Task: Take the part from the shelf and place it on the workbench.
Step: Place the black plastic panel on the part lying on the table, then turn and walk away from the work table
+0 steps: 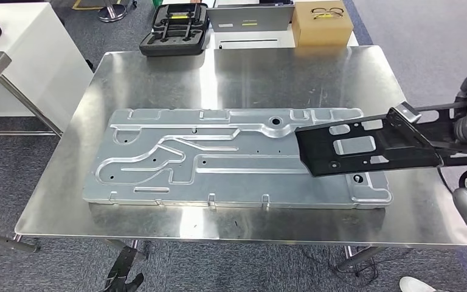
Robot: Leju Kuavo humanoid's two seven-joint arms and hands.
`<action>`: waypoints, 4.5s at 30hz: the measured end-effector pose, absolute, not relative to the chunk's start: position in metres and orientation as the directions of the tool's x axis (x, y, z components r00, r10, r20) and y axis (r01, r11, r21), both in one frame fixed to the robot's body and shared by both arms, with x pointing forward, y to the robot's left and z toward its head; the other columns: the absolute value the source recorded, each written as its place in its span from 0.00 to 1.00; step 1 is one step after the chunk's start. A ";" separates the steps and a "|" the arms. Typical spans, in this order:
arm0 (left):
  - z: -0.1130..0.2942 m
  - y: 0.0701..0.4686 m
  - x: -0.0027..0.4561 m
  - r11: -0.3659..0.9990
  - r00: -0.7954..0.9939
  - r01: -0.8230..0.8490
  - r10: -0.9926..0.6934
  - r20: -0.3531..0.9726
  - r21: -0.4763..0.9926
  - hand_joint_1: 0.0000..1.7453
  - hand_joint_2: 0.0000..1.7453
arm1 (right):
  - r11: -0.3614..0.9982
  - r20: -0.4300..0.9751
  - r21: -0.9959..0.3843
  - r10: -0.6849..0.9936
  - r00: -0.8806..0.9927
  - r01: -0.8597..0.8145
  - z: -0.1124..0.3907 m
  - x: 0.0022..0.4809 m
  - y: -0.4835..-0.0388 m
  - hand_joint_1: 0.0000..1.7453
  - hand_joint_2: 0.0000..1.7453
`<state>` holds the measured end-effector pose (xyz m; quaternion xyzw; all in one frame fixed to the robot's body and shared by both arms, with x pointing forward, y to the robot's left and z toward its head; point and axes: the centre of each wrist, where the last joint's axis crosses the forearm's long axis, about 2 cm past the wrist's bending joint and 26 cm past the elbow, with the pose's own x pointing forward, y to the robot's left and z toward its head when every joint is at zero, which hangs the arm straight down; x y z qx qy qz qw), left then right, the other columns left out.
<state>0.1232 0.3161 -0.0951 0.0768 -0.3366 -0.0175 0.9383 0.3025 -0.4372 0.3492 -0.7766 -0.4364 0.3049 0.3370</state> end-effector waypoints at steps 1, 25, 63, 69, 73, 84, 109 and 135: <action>-0.095 0.316 0.123 0.989 0.772 -0.017 -0.082 0.631 0.150 0.00 1.00 | -0.383 -0.170 -0.803 0.882 0.440 0.456 0.347 0.302 -0.440 0.50 0.50; -0.094 0.318 0.125 0.973 0.788 -0.066 -0.084 0.610 0.220 0.00 0.00 | -0.274 -0.120 -0.926 0.868 0.482 0.261 0.304 0.301 -0.462 0.00 0.00; -0.098 0.318 0.108 0.968 0.794 -0.089 -0.073 0.604 0.235 0.00 0.00 | 0.028 0.039 -0.999 0.851 0.523 0.030 0.279 0.304 -0.463 0.00 0.00; -0.098 0.319 0.109 0.961 0.803 -0.105 -0.069 0.592 0.255 0.00 0.00 | 0.015 0.106 -0.983 0.861 0.498 0.185 0.290 0.303 -0.456 0.00 0.00; -0.098 0.318 0.110 0.961 0.804 -0.114 -0.059 0.591 0.250 0.00 0.00 | 0.005 0.147 -0.956 0.873 0.465 0.292 0.306 0.304 -0.448 0.00 0.00; -0.099 0.315 0.107 0.962 0.817 -0.116 -0.050 0.575 0.249 0.00 0.00 | -0.040 0.150 -0.852 0.937 0.317 0.522 0.335 0.304 -0.404 0.00 0.00; -0.099 0.316 0.107 0.959 0.830 -0.108 -0.058 0.555 0.262 0.00 0.00 | -0.017 0.136 -0.843 0.960 0.243 0.537 0.329 0.303 -0.383 0.00 0.00; -0.101 0.317 0.099 0.956 0.837 -0.127 -0.040 0.546 0.265 0.00 0.00 | 0.038 0.195 -0.851 0.949 0.247 0.523 0.319 0.287 -0.395 0.00 0.00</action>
